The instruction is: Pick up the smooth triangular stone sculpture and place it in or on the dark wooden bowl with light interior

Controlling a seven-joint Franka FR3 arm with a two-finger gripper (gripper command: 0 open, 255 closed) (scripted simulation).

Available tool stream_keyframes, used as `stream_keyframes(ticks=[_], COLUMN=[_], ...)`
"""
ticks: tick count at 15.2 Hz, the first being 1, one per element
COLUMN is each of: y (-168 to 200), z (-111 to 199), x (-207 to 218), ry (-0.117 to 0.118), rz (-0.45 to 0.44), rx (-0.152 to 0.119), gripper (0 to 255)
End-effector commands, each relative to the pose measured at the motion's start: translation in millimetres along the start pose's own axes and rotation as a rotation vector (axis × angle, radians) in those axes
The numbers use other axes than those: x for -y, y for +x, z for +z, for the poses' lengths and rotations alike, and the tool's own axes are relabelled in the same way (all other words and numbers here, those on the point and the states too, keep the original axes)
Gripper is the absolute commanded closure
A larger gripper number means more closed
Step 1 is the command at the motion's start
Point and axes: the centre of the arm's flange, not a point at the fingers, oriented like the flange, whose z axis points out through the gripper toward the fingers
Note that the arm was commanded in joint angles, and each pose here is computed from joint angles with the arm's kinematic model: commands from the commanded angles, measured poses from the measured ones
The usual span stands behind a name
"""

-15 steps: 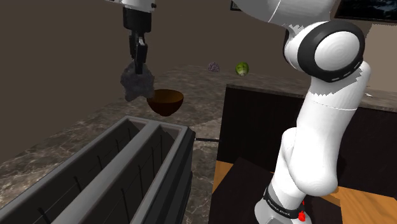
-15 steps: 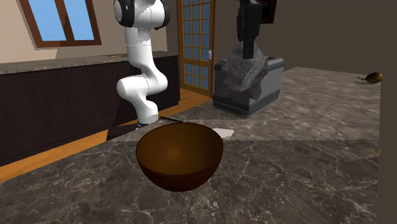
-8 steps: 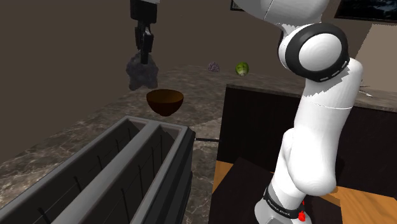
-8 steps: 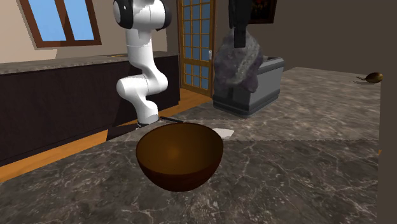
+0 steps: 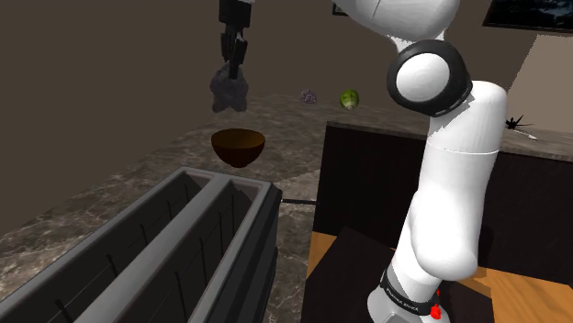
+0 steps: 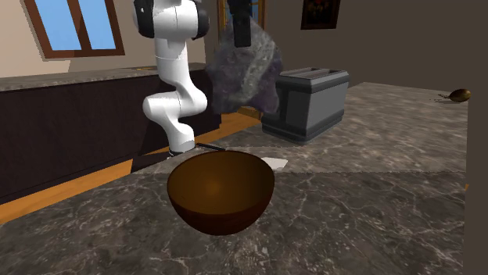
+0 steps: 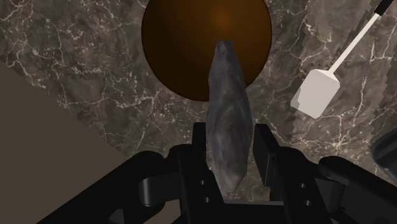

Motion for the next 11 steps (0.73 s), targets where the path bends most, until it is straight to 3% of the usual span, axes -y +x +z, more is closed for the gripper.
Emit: stream_keyframes(ticks=[1, 3, 11], y=[-17, -38, -41], z=[-7, -12, 30], x=[-16, -36, -33], ry=[0.000, 0.000, 0.000], rz=[-0.002, -0.002, -0.002], rx=[0.000, 0.000, 0.000], gripper=[255, 255, 255])
